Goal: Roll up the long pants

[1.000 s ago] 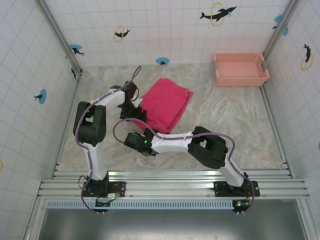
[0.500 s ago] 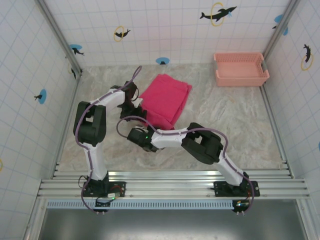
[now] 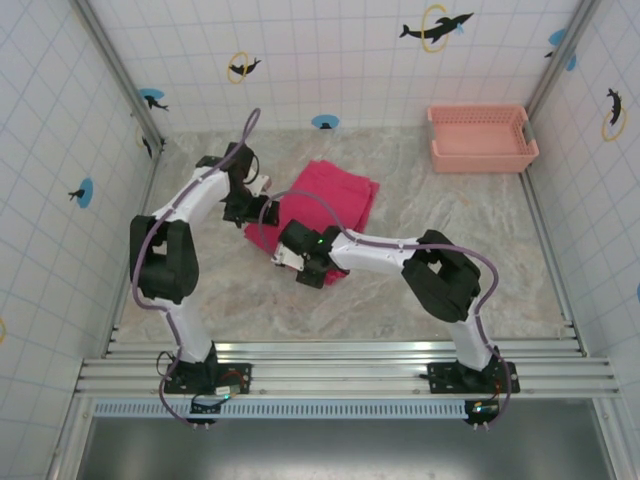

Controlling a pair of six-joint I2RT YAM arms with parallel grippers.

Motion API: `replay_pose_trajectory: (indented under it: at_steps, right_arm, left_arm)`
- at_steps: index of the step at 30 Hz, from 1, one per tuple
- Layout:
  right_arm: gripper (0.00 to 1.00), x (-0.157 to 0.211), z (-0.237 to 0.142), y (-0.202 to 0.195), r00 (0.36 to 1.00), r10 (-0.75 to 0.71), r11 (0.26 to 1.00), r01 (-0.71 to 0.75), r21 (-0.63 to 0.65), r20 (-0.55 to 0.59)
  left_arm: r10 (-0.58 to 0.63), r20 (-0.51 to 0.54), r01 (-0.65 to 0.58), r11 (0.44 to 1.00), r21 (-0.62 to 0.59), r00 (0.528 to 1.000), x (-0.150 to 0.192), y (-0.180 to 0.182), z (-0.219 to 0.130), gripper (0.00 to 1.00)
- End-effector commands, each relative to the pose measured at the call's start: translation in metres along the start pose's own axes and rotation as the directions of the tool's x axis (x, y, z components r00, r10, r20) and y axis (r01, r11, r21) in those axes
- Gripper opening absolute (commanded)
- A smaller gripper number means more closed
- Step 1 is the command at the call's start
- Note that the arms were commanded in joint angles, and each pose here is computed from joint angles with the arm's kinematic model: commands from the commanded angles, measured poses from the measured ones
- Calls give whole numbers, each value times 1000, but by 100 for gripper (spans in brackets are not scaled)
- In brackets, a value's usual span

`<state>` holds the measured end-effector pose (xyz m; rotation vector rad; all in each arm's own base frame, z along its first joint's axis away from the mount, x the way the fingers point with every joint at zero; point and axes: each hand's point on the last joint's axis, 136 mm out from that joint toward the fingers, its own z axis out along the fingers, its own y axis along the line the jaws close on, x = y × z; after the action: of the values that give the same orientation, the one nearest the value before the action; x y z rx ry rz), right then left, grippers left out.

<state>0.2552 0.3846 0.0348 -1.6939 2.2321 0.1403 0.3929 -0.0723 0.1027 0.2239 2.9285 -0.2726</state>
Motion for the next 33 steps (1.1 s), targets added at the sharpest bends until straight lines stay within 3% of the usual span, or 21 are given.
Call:
replay_pose_trajectory:
  at_steps: [1, 8, 14, 18, 23, 25, 28, 33]
  right_arm:
    - [0, -29, -44, 39, 988, 91, 955, -50, -291, 126]
    - [1, -70, -88, 39, 881, 394, 757, -148, -636, 264]
    - [1, -95, -109, 9, 731, 610, 598, -171, -783, 305]
    - [0, -93, -100, -20, 633, 715, 545, -237, -804, 298]
    - [0, -73, -80, -68, 430, 860, 441, -359, -823, 273]
    - [0, -61, -64, -78, 377, 893, 397, -409, -822, 243]
    - [0, -45, -40, -86, 339, 919, 353, -474, -807, 202]
    - [0, -26, -11, -87, 343, 925, 344, -572, -745, 163]
  left_arm:
    - [32, 45, -30, 998, -46, 998, -1, 6, -39, 98]
    - [43, 72, -39, 998, -53, 996, 3, 7, -54, 98]
    - [43, 53, -41, 999, -25, 998, 10, 4, -44, 97]
    - [42, 41, -41, 999, -7, 998, 12, 2, -39, 97]
    - [37, 35, -37, 999, 12, 999, 15, -1, -35, 98]
    - [33, 32, -34, 999, 23, 999, 16, -2, -32, 98]
    - [28, 28, -29, 999, 43, 999, 17, -6, -27, 97]
    - [31, 24, -32, 998, 63, 999, 13, -16, -16, 98]
